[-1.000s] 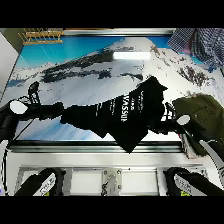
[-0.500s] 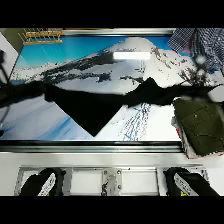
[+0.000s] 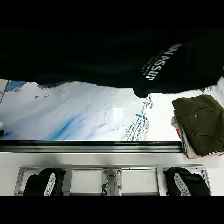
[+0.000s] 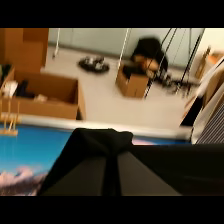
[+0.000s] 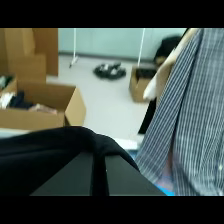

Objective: Fold the clothes and pants, and hang the long-sleeved shirts on hangers.

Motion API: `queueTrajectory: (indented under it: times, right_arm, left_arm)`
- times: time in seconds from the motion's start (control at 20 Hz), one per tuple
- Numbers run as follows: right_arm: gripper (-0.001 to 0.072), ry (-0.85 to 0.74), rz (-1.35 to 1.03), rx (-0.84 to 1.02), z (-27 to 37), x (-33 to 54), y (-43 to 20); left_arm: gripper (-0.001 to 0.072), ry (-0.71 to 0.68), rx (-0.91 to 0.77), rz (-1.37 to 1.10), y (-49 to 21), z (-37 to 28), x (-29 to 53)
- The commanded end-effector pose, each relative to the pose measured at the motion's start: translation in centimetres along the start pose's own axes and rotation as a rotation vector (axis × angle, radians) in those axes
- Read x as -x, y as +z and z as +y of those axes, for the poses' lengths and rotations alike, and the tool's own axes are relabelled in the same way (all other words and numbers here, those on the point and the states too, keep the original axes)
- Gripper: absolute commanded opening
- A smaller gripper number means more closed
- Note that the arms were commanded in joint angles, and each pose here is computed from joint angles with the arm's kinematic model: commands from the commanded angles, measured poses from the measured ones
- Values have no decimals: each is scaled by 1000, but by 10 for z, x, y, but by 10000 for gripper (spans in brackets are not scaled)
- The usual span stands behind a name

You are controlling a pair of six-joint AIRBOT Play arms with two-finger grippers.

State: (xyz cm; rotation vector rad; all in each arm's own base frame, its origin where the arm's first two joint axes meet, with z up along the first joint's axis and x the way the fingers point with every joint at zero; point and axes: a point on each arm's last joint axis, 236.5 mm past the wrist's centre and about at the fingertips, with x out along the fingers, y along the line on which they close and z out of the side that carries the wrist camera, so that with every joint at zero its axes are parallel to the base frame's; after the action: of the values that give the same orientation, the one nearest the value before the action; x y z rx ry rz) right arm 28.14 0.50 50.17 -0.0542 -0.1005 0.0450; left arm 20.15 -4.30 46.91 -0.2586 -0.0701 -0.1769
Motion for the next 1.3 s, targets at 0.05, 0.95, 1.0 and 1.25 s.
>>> queueTrajectory:
  times: [0.05, 0.95, 1.0, 1.25]
  right_arm:
    - [13, -6, -120, -22, 5, 39, 39]
    - [398, 241, 995, -371, 75, -210, -408]
    - [542, 225, 997, -383, 70, -215, -416]
    - [529, 150, 984, -388, 19, -197, -391]
  left_arm:
    - [9, -37, 61, -177, 35, -18, 44]
    - [192, 233, 458, 782, -349, 172, -279]
    - [542, 230, 500, 777, -355, 175, -287]
    - [620, 322, 412, 875, -355, 212, -252]
